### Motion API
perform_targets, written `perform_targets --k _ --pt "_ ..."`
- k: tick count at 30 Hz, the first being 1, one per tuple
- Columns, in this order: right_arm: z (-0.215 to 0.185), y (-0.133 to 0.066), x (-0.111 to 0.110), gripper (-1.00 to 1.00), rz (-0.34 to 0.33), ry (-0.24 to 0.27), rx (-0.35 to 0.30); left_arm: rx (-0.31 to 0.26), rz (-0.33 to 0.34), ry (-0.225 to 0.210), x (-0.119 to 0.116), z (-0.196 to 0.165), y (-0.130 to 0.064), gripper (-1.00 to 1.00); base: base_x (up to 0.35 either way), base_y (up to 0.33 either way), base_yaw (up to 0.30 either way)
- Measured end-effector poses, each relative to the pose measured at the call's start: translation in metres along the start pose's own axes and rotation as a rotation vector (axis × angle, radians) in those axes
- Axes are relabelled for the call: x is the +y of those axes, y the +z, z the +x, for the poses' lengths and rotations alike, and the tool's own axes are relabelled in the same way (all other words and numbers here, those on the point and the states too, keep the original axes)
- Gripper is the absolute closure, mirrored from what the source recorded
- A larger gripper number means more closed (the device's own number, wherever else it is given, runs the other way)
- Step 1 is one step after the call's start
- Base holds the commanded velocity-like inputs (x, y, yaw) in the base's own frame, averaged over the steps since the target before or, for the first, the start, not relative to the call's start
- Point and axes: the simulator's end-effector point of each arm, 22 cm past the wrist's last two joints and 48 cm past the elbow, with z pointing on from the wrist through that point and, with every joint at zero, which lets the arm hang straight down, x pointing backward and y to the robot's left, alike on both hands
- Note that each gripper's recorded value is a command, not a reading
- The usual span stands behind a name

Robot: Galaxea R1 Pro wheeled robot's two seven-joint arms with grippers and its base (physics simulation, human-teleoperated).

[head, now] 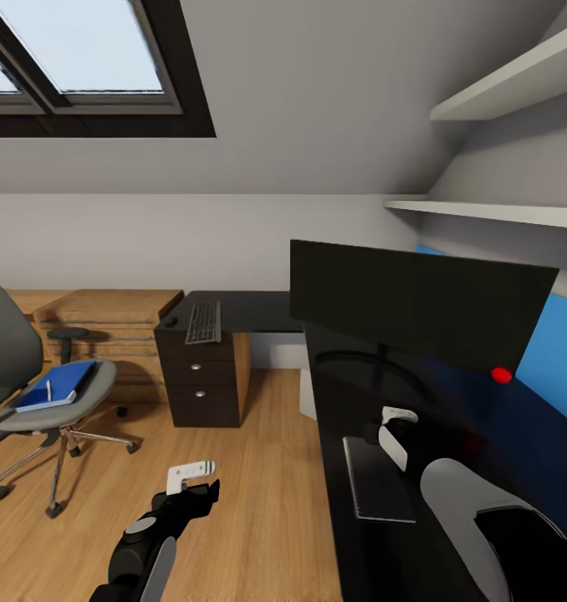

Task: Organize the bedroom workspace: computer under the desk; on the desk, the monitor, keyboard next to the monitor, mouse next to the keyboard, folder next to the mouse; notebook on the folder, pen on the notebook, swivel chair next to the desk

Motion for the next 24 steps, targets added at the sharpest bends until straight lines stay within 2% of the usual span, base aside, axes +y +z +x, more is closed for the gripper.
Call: perform_targets --k 24 --pt "-0.0002 0.0002 -0.0016 -1.0 0.003 -0.003 0.002 0.0 0.001 -0.001 -0.0004 -0.0002 0.0001 -1.0 -0.304 0.0 0.0"
